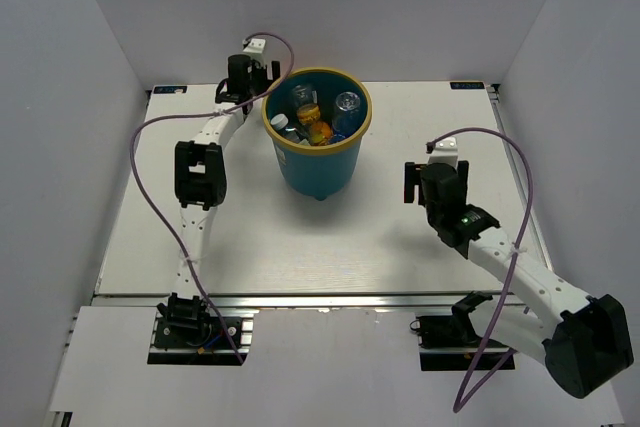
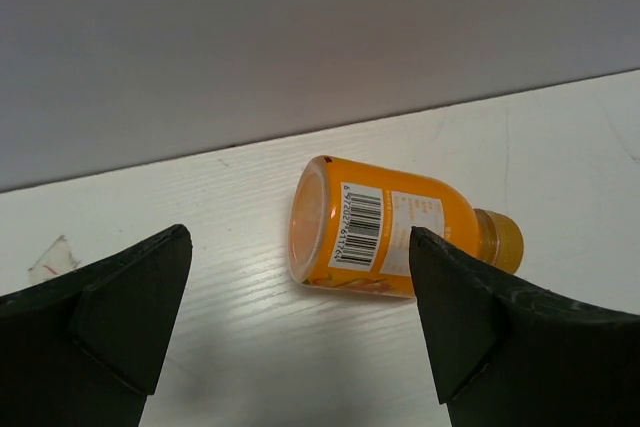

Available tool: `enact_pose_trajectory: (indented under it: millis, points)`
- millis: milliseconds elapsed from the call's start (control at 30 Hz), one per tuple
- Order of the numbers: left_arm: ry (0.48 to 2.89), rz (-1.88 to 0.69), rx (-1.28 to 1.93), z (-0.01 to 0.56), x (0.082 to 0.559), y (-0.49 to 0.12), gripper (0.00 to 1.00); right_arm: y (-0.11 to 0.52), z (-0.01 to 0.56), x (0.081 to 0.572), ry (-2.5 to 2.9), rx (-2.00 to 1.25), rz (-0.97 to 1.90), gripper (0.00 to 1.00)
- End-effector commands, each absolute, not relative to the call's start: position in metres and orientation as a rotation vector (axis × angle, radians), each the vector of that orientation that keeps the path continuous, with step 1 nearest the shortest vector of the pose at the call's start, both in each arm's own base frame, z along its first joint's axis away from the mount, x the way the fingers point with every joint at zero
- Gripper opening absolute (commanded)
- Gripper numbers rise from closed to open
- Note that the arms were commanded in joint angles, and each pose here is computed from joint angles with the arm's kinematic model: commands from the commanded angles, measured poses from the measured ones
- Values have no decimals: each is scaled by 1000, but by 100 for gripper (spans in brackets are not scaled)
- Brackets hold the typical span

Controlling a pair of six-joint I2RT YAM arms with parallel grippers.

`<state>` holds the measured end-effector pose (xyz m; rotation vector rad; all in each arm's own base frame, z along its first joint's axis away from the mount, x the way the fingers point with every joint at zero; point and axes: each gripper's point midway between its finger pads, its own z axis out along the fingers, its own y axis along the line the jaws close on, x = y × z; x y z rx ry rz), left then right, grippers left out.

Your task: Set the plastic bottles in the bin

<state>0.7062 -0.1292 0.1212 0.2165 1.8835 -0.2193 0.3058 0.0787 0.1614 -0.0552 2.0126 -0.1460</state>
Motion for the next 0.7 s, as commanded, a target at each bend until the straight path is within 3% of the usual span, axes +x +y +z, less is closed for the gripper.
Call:
enact_pose_trajectory:
  millis: [0, 233, 467, 667]
  points:
    - [1733, -298, 144, 170, 722, -135, 98, 75, 179, 321, 1973, -37, -203, 89]
    - [1761, -414, -190, 134, 731, -130, 98, 74, 170, 328, 1983, -49, -256, 89]
    - [1700, -615, -553, 158, 722, -119, 98, 66, 162, 326, 1990, -57, -310, 89]
    - [1699, -896, -612, 139, 720, -157, 98, 60, 168, 324, 1961, -17, -332, 89]
